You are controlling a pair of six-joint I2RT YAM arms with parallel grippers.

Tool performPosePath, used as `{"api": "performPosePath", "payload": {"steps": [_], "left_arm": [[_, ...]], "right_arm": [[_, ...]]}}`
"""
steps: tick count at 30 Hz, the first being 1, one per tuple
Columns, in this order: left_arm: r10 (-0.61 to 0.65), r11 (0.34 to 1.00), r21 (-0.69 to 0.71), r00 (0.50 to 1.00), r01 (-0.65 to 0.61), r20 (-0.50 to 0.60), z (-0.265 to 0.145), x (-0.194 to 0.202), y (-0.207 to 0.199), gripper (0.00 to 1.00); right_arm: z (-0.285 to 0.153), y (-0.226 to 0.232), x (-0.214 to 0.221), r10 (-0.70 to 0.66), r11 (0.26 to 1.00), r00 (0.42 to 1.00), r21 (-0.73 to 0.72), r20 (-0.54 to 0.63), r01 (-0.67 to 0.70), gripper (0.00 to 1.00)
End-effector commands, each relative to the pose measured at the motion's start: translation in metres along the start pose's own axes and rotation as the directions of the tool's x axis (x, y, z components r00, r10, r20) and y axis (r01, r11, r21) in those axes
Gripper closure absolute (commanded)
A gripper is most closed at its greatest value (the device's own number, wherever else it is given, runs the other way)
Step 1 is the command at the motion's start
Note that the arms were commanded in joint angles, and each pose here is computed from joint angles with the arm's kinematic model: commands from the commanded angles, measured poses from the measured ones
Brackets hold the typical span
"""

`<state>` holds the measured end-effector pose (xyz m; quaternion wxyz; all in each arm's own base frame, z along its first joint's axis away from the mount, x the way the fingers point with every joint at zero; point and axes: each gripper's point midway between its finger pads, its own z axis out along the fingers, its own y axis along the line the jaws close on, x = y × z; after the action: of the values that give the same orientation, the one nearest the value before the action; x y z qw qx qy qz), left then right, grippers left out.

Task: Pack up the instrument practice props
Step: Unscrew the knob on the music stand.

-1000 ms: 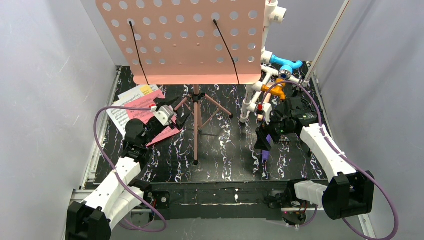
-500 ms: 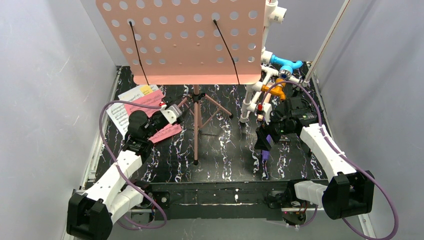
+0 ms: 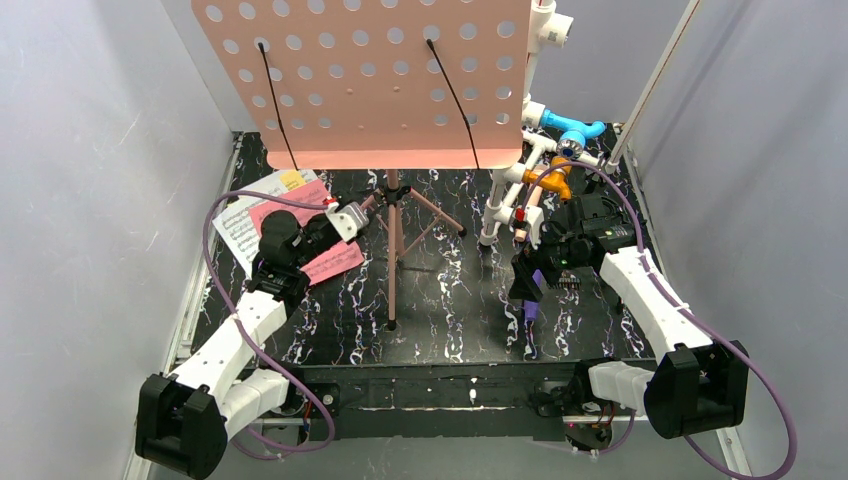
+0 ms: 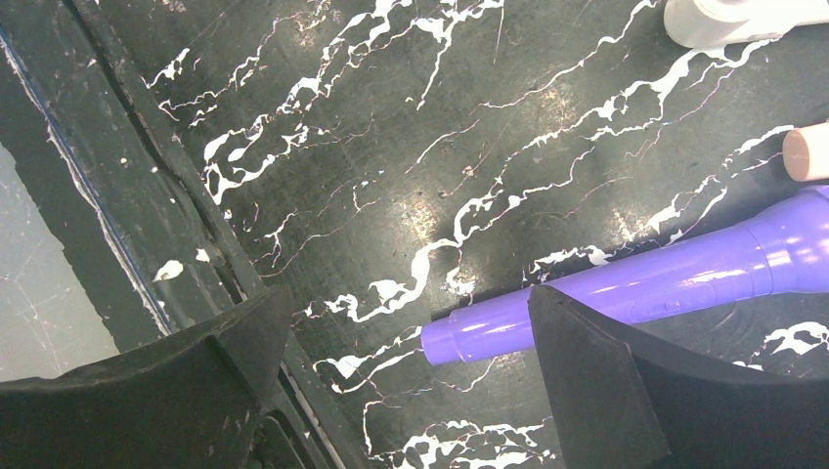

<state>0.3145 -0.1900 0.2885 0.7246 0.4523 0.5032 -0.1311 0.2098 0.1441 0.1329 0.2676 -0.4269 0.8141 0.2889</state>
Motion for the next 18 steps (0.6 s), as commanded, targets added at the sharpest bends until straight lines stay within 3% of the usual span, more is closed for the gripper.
{"api": "performPosePath", "payload": {"steps": [1, 8, 13, 18], "left_arm": [[0.017, 1.0, -0.003, 0.999, -0.017, 0.036, 0.0028, -0.0164, 0.0085, 0.66], [-0.039, 0.999, -0.004, 0.999, 0.039, 0.021, 0.0015, -0.0126, 0.0052, 0.79], [-0.148, 0.989, -0.003, 0.989, 0.148, 0.019, -0.0001, -0.0161, 0.0016, 1.0], [-0.34, 0.939, -0.052, 0.94, 0.34, 0.018, -0.0015, -0.0205, 0.0048, 1.0]], "right_arm": [[-0.0027, 0.0002, -0.0096, -0.02, 1.0, 1.0, 0.001, 0.018, 0.02, 0.0], [-0.0027, 0.0004, -0.0092, -0.018, 1.0, 1.0, 0.001, 0.017, 0.018, 0.0], [-0.0027, 0.0, -0.0091, -0.019, 1.0, 1.0, 0.003, 0.016, 0.019, 0.0], [-0.0029, 0.0002, -0.0097, -0.02, 1.0, 1.0, 0.003, 0.018, 0.02, 0.0]]}}
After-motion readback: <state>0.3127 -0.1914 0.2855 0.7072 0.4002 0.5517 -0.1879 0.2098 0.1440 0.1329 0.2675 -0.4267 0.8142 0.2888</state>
